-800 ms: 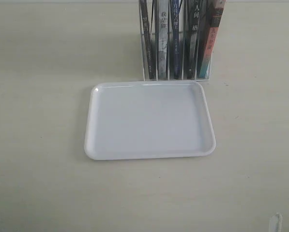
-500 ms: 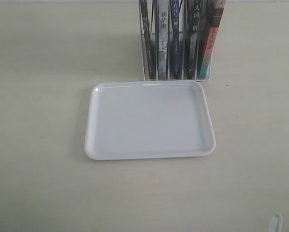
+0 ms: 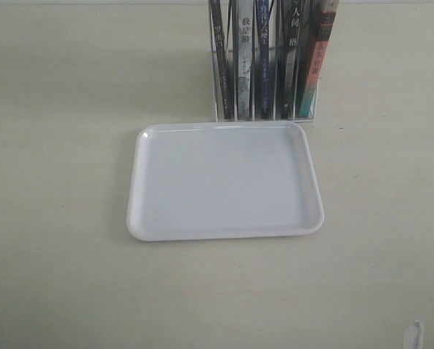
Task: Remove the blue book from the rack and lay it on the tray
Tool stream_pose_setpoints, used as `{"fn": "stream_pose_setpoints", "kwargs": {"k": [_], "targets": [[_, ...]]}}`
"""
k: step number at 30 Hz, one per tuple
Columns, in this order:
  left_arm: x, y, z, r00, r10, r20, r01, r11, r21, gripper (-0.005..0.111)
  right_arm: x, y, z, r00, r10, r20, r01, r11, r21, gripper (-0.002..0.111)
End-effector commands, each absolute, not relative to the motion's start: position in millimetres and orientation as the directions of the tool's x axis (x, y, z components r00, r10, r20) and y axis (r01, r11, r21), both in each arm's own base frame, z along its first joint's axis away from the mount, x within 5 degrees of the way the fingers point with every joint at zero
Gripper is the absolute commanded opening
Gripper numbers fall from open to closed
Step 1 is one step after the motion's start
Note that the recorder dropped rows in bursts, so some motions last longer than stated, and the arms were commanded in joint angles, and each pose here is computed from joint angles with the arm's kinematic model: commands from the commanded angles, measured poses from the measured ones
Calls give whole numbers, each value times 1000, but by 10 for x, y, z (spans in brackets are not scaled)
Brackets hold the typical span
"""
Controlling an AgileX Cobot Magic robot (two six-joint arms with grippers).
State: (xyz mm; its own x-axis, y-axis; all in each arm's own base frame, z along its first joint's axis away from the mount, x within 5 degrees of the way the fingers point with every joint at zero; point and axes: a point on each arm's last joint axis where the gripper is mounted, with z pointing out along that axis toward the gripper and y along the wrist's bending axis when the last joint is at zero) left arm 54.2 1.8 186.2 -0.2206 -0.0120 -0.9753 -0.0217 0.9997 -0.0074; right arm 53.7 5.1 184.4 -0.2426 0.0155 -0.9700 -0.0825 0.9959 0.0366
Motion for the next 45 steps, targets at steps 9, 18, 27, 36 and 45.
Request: {"fn": "stream_pose_setpoints", "kwargs": {"k": [9, 18, 27, 36, 45], "targets": [[543, 14, 1856, -216, -6, -976, -12, 1000, -3, 6, 537, 52, 1842, -235, 18, -972, -84, 996, 38, 0], [543, 14, 1856, -216, -6, -976, -12, 1000, -3, 6, 558, 52, 1969, -95, 31, -995, -88, 995, 39, 0], [543, 14, 1856, -216, -6, -976, -12, 1000, -3, 6, 435, 34, 2520, 508, 84, -857, -104, 994, 36, 0], [543, 14, 1856, -216, -6, -976, -12, 1000, -3, 6, 232, 14, 3197, 670, 36, -741, -67, 998, -13, 0], [543, 14, 1856, -216, -6, -976, -12, 1000, -3, 6, 883, 87, 3749, -158, -35, -987, -100, 995, -19, 0]]}}
